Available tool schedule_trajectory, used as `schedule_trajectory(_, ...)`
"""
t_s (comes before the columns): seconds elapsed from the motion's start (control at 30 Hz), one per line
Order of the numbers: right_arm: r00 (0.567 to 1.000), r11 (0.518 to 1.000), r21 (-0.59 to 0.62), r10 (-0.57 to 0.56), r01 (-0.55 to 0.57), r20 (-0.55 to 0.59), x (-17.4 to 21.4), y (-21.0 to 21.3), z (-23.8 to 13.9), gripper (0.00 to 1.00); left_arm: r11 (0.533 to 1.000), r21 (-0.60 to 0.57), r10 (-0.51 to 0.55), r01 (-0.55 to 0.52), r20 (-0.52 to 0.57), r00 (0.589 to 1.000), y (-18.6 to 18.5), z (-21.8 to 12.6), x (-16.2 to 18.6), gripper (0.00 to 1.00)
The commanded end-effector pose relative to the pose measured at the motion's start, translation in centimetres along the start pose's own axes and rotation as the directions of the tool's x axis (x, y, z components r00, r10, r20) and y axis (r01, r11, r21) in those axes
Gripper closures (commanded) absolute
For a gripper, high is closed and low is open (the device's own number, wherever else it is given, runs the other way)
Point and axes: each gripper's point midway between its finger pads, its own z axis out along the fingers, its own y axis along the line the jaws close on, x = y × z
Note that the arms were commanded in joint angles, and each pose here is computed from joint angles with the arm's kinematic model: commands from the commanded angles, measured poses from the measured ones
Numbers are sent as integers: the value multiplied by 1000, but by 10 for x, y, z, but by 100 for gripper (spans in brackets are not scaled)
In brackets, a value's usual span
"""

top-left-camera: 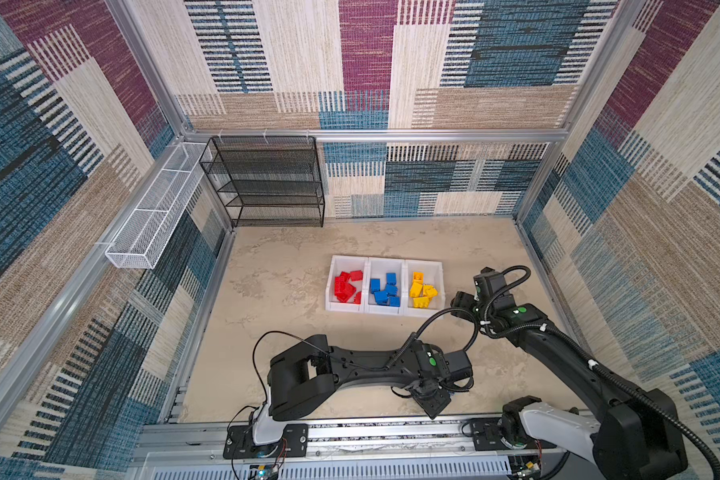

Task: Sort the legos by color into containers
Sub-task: 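Carry the yellow brick into the yellow compartment and open the left gripper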

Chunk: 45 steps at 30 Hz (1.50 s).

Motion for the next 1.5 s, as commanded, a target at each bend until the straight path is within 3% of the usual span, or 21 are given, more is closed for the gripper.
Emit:
schedule_trajectory(0.0,1000,1000,-24,-6,7,18,-5,5,-1,23,998,-53,-25,24,-22,999,7,2,1,33)
schedule_trajectory(0.2,1000,999,-33,-3,3,18,-5,5,1,23,995,-98,-34,30,-41,999,16,5,-6,36)
schedule_trajectory(0.47,1000,999,-33,-2,2,16,-5,5,1,23,991,-111,-79,73,-51,996,32,7,-4,53)
schedule_trajectory(0.87,1000,999,-37,-3,4,22,-9,7,-2,23,983,-124,-133,135,28,991,71,-19,-19,61)
schedule_trajectory(1.0,1000,999,-37,-2,3,28,-12,8,-4,23,979,-125,-148,160,96,984,97,-41,-45,61)
schedule_trajectory(1.23,999,999,-42,-5,7,32,-17,10,-10,24,974,-121,-153,190,266,952,145,-87,-118,60)
schedule_trajectory(1.47,1000,999,-50,-2,3,29,-18,12,-15,24,970,-119,-159,211,346,925,181,-92,-182,58)
